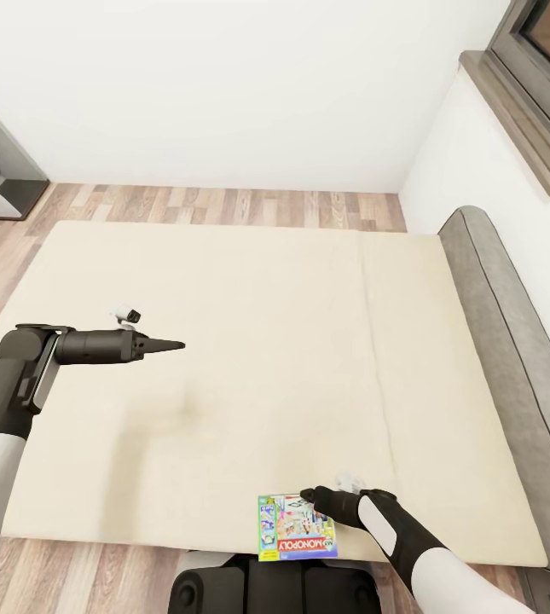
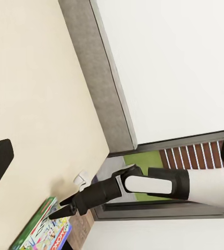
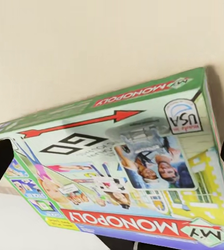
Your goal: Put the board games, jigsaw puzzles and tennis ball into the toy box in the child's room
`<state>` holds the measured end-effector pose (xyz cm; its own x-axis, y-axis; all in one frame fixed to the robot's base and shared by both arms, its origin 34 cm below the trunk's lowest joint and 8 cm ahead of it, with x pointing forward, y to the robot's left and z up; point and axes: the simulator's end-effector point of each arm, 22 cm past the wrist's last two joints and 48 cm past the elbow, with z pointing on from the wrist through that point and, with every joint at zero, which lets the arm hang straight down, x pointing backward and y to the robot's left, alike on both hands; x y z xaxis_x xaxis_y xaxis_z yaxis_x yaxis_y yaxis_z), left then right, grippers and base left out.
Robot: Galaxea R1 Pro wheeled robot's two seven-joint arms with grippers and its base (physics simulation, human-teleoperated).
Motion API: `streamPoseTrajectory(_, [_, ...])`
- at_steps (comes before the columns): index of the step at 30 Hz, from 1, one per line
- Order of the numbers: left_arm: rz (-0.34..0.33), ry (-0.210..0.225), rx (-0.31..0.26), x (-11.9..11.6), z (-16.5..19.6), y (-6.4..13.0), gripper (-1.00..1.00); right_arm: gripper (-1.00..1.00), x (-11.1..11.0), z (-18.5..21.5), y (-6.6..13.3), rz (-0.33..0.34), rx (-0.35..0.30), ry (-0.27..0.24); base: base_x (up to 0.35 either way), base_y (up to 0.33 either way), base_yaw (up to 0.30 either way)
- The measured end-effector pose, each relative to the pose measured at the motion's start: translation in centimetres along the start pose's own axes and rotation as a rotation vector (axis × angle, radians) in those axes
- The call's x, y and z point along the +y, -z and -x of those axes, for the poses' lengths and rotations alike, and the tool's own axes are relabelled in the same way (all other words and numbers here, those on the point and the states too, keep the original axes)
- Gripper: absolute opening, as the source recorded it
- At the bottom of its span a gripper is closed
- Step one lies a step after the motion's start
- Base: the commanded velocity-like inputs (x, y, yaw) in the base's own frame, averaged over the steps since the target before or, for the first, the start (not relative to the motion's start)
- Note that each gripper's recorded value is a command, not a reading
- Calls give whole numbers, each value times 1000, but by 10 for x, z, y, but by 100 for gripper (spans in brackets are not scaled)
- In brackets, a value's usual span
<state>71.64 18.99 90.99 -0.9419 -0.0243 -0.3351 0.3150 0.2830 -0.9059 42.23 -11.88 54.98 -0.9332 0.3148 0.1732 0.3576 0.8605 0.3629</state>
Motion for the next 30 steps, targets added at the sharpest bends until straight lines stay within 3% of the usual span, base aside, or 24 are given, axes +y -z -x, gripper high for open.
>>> streamPoseTrajectory(30, [0,0,0,0,0,0,100,100,0,0,0,0,0,0,7,23,0])
